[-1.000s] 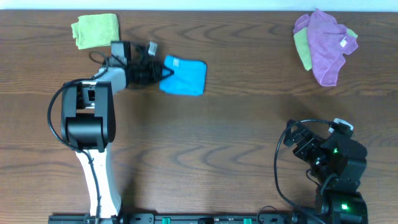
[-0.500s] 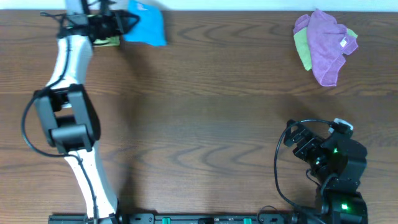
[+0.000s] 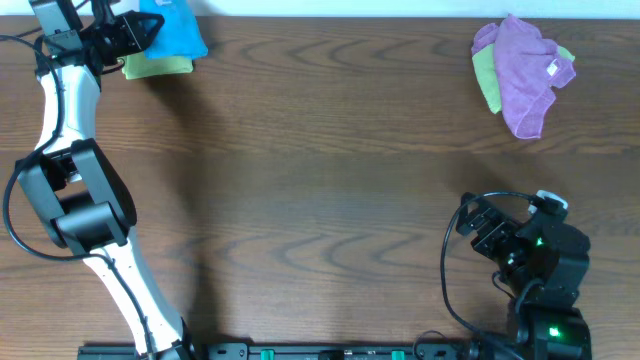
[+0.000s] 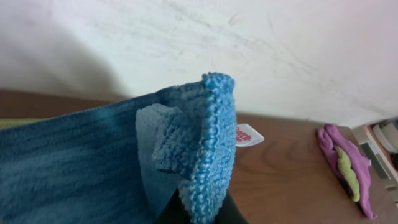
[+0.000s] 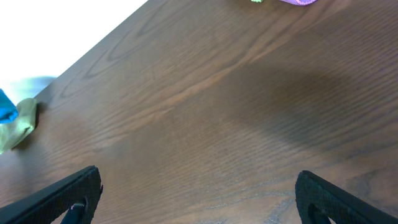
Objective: Fold the cloth
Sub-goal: 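Carry the blue cloth with the left gripper onto the yellow-green cloth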
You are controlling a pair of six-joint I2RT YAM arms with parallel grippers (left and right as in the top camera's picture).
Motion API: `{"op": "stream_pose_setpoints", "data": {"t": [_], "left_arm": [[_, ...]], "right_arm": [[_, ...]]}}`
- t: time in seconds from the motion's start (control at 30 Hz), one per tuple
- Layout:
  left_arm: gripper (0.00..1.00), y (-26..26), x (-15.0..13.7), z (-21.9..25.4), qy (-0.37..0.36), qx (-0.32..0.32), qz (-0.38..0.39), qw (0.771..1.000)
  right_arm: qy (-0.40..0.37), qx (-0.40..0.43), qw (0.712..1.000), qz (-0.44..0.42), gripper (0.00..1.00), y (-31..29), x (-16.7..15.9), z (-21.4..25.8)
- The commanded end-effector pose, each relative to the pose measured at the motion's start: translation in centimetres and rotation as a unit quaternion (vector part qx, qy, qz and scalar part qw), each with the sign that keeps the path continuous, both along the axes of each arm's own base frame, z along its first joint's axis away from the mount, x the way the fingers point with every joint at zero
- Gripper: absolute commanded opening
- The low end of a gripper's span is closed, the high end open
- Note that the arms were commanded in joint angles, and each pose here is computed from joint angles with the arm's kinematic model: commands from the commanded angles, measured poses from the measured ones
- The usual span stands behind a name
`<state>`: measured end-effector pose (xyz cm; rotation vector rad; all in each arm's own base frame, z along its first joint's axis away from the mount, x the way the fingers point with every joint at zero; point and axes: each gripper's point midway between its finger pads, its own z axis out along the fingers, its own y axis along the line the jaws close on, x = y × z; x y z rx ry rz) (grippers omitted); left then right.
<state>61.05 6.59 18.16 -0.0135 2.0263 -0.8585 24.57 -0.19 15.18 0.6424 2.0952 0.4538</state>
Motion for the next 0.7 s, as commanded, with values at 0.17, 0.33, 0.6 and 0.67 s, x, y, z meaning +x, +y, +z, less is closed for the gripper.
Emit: {"op": "stream_pose_setpoints", "data": {"t": [0.17,0.33,0.6,0.67], "left_arm": [[0.06,-0.4,1.0,-0.4,-0.043,0.001,-0.033,0.999],[0.05,0.2,1.9,-1.8,-0.063,0.006,-0.034,0.997],[0.06,2.4,2.7,-3.3,-0.086,0.011,-0.017,0.996],[0.06,3.0,2.7,-3.1,-0.094,0.015,-0.013,0.995]], "right_arm": [[-0.001,0.0,1.0,-0.005,0.99,-0.2,0.0,0.2],[0.002,0.0,1.0,-0.005,0.99,-0.2,-0.1,0.1],[0.024,0.017,0.999,-0.015,0.99,-0.1,-0.6,-0.7],[0.026,0.019,0.999,-0.016,0.99,-0.1,-0.7,-0.8]]}}
